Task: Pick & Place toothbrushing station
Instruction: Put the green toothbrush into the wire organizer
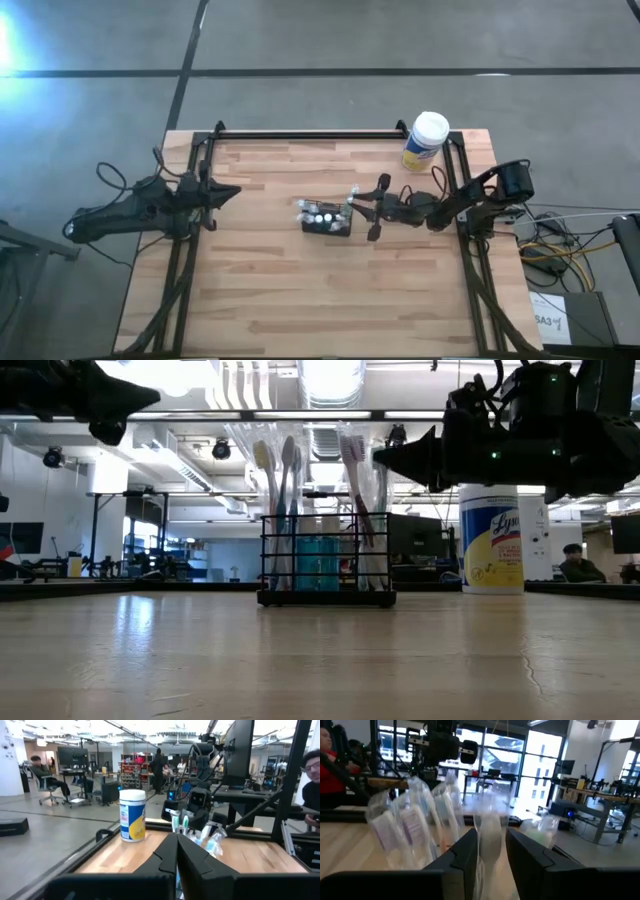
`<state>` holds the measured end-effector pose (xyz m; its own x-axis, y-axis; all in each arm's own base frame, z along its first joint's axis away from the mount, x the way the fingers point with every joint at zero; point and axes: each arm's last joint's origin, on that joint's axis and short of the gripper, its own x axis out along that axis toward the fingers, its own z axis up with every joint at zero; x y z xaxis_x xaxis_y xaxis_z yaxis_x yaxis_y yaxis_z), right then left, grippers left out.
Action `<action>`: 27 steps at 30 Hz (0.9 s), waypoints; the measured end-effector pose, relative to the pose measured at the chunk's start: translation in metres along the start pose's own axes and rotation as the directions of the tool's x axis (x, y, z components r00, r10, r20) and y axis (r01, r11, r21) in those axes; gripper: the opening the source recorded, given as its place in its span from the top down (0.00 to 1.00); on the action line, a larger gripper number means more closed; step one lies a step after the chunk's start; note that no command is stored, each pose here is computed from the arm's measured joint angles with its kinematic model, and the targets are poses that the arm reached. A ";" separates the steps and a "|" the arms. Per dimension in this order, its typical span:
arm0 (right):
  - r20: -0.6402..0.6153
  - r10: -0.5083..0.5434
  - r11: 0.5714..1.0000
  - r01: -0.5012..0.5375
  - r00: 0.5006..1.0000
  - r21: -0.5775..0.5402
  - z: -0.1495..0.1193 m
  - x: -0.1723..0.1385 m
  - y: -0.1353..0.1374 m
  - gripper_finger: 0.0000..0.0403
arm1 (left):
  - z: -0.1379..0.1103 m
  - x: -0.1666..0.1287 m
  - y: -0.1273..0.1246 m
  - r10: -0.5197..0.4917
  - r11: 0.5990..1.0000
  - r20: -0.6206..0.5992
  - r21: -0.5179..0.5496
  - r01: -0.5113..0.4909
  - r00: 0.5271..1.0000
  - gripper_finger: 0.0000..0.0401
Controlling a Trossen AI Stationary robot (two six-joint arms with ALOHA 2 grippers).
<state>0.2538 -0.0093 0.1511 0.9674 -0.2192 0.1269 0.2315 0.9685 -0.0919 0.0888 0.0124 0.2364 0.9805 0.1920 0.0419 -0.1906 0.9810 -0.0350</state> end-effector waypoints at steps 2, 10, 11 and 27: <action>0.015 0.000 1.000 0.000 1.000 -0.004 0.004 0.000 0.000 0.74 | 0.005 -0.002 0.000 0.001 1.000 0.005 0.021 -0.001 1.000 0.99; 0.118 -0.012 1.000 0.010 0.993 0.015 0.033 -0.005 -0.005 0.75 | 0.029 -0.007 0.002 0.095 0.986 0.062 0.132 -0.103 0.993 0.99; 0.120 -0.011 1.000 0.010 0.993 0.015 0.038 -0.006 -0.006 0.75 | 0.033 -0.007 0.003 0.101 0.983 0.061 0.145 -0.109 0.993 0.99; -0.063 0.141 0.985 -0.134 0.988 0.106 0.052 -0.020 -0.006 0.79 | 0.034 0.020 0.000 0.108 0.980 -0.076 0.176 -0.093 0.991 0.99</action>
<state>0.2280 -0.0052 0.2005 0.9949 -0.0878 0.0501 0.0880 0.9961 -0.0025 0.1071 0.0177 0.2707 0.9551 0.2938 -0.0381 -0.2861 0.9482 0.1379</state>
